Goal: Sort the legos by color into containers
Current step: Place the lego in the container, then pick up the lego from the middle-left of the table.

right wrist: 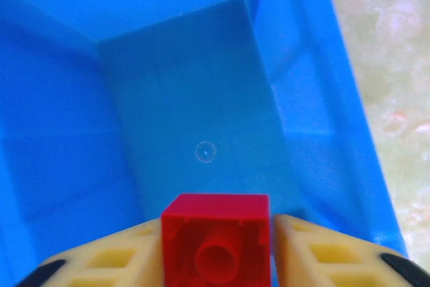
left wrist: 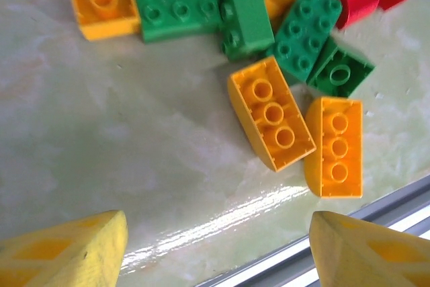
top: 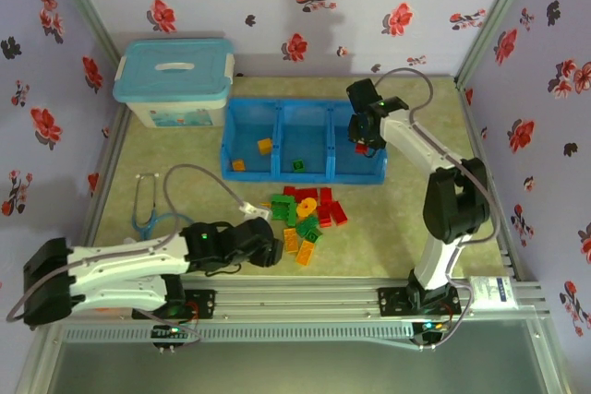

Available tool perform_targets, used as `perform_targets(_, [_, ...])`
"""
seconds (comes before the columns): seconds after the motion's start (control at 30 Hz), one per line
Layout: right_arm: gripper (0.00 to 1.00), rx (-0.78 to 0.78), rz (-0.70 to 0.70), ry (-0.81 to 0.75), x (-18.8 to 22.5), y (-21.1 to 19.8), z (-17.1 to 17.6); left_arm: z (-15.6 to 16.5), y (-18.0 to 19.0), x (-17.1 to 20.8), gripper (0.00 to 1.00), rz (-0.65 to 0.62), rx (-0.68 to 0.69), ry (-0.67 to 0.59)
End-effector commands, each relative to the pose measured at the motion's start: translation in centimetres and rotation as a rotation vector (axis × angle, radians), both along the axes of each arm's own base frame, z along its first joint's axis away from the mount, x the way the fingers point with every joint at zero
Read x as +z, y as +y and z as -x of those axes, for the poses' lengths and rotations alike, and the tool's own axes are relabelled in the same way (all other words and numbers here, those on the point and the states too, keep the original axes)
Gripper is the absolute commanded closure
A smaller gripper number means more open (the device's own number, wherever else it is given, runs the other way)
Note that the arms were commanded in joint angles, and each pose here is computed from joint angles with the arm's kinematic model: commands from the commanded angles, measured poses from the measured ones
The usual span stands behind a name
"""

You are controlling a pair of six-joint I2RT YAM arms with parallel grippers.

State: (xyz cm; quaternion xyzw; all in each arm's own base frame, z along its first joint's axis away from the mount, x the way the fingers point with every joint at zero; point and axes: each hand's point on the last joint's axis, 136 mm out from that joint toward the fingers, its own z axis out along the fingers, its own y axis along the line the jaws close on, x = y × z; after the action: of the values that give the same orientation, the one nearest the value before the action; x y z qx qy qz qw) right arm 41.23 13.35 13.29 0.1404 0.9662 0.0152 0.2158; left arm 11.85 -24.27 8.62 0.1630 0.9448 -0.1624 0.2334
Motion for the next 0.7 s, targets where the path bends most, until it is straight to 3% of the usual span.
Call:
perform_targets(0.0, [0.29, 0.026, 0.002, 0.025, 0.4, 0.3, -0.7, 0.0, -2.4, 0.4, 0.28, -0.001, 0.000, -0.022])
perform_targets(0.1, [0.20, 0.026, 0.052, -0.016, 2.4, 0.1, -0.8, 0.7, -4.2, 0.0, 0.28, -0.022, -0.044, -0.019])
perform_targets(0.37, [0.20, 0.053, 0.060, -0.205, 10.6, -0.3, 3.6, 2.2, -8.4, -2.4, 0.31, -0.087, -0.109, 0.071])
perform_targets(0.67, [0.20, 0.017, -0.073, -0.310, 11.2, -2.7, 10.5, 2.4, -9.8, -5.7, 0.32, -0.196, -0.116, 0.109])
